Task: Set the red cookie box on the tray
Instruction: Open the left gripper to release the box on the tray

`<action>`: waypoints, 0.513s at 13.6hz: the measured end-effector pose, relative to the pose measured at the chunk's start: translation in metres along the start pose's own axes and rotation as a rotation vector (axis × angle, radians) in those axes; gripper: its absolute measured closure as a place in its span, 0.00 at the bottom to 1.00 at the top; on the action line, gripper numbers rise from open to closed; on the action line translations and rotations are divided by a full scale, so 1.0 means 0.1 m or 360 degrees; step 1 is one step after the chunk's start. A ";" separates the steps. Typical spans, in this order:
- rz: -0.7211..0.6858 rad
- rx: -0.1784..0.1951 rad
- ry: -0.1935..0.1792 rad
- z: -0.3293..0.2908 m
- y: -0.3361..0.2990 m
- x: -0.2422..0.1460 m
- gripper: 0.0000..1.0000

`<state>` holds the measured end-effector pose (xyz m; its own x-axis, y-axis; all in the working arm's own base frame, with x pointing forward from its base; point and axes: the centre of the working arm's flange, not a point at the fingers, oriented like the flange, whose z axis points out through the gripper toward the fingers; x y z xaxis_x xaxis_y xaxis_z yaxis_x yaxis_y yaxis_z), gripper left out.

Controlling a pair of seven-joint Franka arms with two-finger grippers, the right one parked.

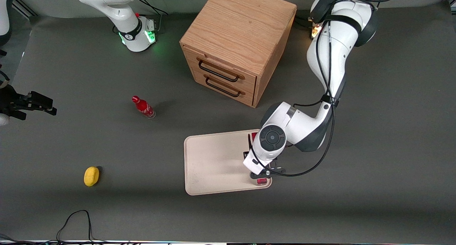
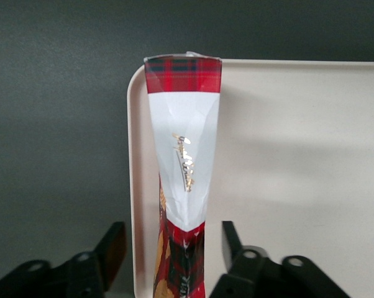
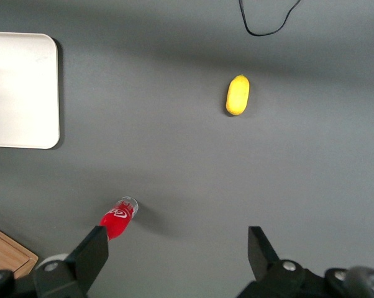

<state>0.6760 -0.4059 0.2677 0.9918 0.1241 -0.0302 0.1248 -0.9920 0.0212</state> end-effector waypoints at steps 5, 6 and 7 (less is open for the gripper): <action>-0.0024 0.0004 0.0008 -0.18 -0.09 0.06 0.00; -0.0038 0.0020 -0.0001 -0.32 -0.15 0.07 0.00; -0.0046 0.0037 -0.0008 -0.51 -0.21 0.06 0.00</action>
<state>0.6810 -0.3834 0.3182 0.9877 0.1525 -0.0357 0.1525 -0.9883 -0.0029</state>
